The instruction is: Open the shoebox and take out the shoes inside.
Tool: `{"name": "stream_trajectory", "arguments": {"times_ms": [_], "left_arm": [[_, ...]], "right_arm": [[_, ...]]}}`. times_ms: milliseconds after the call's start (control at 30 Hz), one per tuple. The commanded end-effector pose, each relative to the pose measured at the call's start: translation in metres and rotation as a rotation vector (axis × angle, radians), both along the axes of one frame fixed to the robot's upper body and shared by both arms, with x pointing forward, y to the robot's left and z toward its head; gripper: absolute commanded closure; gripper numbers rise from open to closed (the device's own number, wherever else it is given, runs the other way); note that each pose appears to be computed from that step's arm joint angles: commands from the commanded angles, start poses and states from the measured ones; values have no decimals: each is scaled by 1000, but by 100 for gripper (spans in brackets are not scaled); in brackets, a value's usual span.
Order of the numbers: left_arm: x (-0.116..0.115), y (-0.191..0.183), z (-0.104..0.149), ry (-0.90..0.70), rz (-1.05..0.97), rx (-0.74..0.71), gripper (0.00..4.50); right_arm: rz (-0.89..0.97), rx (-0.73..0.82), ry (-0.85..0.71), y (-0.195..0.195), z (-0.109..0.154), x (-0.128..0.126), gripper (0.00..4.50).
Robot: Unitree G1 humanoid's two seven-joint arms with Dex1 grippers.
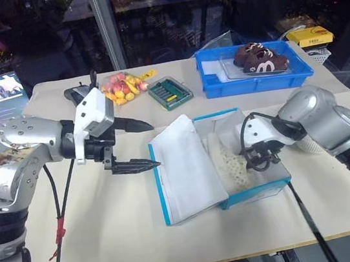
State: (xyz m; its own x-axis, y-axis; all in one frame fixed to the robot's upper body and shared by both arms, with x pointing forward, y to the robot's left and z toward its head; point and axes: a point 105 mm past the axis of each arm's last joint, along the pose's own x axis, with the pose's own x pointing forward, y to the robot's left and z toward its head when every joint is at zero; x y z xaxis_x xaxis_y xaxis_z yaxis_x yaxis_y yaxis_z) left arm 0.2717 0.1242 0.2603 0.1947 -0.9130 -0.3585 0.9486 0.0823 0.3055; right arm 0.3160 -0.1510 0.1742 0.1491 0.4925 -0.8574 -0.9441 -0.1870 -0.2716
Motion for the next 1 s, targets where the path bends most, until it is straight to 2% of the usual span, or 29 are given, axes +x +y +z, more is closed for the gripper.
{"name": "stream_trajectory", "arguments": {"times_ms": [33,200,267,533,700,800,900,1000], "left_arm": [[-3,-2,11,-48,-12,-4,0],[-3,-1,10,-44,-18,2,0],[-3,-1,10,-43,-19,3,0],[-2,-4,11,-46,-35,6,0],[0,-6,11,-44,-50,7,0],[0,-6,10,-40,-57,8,0],[1,-8,9,-37,-70,6,0],[3,-10,10,-38,-80,6,0]], "right_arm": [[31,132,-79,16,33,0,436],[-8,398,-208,37,87,11,444],[-19,455,-249,39,101,13,444],[-132,511,-428,15,140,30,444],[-304,368,-612,-47,168,37,444],[-444,170,-737,-99,177,38,444],[-495,172,-733,-114,176,38,444],[-486,115,-706,-115,157,49,444]]}}
